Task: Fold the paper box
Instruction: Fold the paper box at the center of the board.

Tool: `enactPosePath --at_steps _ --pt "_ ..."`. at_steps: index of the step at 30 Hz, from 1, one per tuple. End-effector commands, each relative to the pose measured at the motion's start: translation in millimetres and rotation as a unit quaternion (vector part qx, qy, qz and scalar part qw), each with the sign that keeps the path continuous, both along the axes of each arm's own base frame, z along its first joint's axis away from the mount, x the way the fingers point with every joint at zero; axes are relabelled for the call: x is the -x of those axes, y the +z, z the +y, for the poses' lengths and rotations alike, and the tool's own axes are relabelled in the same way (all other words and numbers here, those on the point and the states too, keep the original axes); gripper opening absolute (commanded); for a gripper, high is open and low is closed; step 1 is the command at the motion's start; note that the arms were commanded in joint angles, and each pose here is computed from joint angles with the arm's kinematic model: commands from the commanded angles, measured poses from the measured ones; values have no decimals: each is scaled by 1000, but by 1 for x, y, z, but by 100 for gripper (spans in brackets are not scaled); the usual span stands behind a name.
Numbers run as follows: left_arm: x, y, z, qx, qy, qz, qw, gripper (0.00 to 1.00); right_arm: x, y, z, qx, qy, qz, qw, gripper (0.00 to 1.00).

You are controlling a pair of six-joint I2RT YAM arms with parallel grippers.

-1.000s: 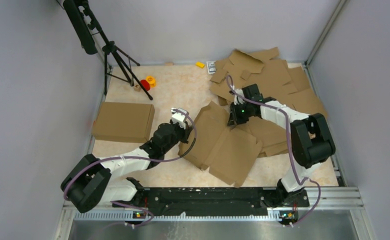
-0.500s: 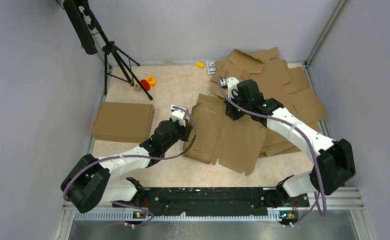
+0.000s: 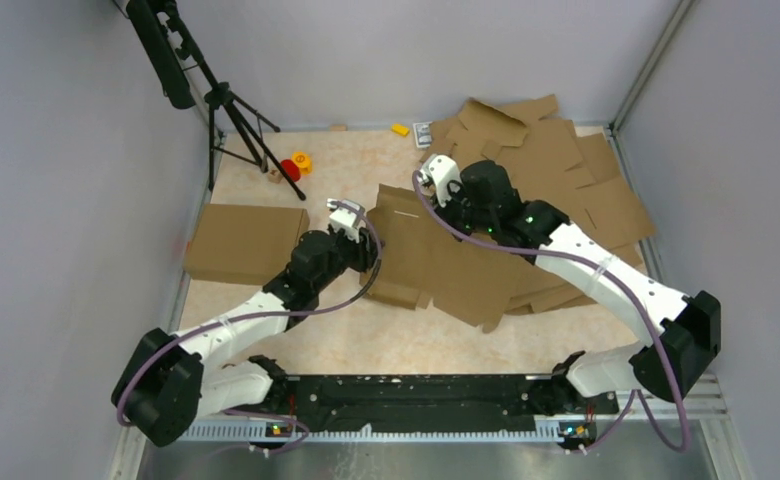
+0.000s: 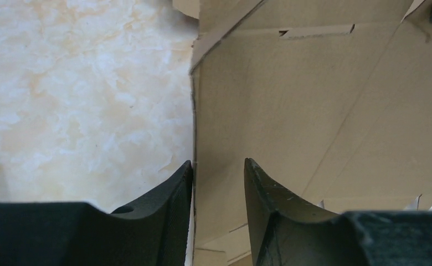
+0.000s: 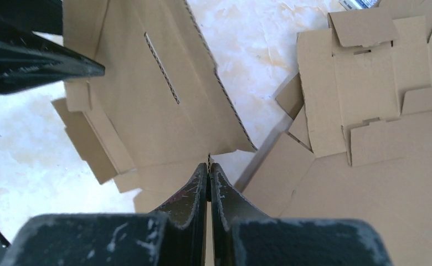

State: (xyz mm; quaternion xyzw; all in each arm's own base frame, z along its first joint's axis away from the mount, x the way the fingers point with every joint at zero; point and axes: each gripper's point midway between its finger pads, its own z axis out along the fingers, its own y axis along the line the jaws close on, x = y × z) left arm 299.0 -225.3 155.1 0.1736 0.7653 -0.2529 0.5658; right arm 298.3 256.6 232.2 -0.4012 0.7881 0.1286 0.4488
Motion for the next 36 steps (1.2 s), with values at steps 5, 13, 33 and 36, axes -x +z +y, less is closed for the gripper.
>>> enactPosePath --at_steps 5,13,33,36 --pt "-8 53 -5 4 -12 -53 998 28 -3 38 5 40 3 -83 996 0" --pt "-9 64 -5 7 -12 -63 998 34 1 44 4 79 4 -109 991 0" --pt "-6 57 -3 -4 -19 -88 996 0 24 32 2 193 18 -165 967 35" --pt "-3 57 -2 2 -23 -97 995 0 30 31 -1 185 12 -152 971 44"
